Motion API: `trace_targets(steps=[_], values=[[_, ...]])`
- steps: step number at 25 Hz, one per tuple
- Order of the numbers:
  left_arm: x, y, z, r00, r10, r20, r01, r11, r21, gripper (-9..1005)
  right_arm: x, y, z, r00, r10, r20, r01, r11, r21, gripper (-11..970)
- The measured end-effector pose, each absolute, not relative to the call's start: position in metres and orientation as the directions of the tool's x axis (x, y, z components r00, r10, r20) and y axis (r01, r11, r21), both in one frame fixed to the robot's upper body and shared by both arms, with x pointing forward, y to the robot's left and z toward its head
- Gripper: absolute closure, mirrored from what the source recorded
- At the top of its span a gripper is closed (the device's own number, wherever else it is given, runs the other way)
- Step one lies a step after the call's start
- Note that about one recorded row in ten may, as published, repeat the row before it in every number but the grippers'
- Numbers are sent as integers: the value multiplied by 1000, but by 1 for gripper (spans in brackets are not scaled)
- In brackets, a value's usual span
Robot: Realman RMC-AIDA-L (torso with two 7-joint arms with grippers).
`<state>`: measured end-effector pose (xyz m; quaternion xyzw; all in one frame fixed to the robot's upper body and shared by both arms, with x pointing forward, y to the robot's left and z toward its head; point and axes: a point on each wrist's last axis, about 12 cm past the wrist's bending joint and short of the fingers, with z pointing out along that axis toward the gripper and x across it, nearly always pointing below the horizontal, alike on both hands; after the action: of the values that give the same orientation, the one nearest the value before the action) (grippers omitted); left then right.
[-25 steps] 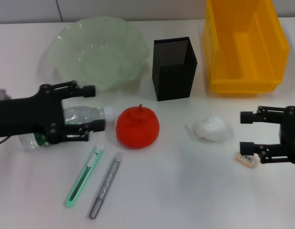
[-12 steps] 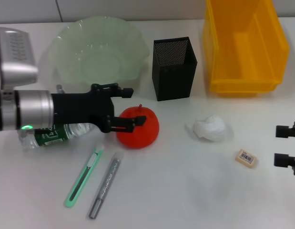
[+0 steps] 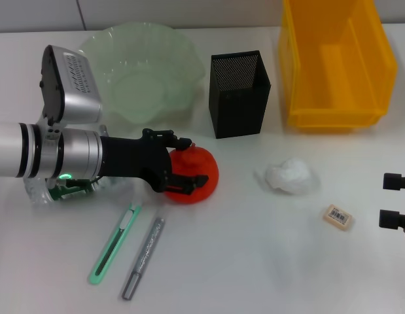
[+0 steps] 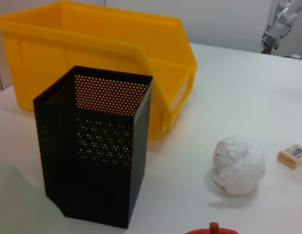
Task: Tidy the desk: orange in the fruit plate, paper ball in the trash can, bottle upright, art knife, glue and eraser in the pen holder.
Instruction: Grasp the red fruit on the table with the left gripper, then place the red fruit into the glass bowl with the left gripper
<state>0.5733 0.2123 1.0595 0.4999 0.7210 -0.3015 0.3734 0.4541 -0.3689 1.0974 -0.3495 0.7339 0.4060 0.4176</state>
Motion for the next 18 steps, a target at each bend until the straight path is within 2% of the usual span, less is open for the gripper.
trace_targets(steps=[12,14,18], values=[[569,217,1061,-231,456,-859,941,328,-80,204,461,-367,1095,-400,-180,-899,-847,448,287,170],[569,218,1060,-233,457,-858,940,331,-79,366,461,-366,1095,-399,-178,-900,-847,447,287,170],[569,219,1060,-240,453,-859,937,338,-84,543,461,-364,1095,-396,-175,-901,-848,446,286,170]])
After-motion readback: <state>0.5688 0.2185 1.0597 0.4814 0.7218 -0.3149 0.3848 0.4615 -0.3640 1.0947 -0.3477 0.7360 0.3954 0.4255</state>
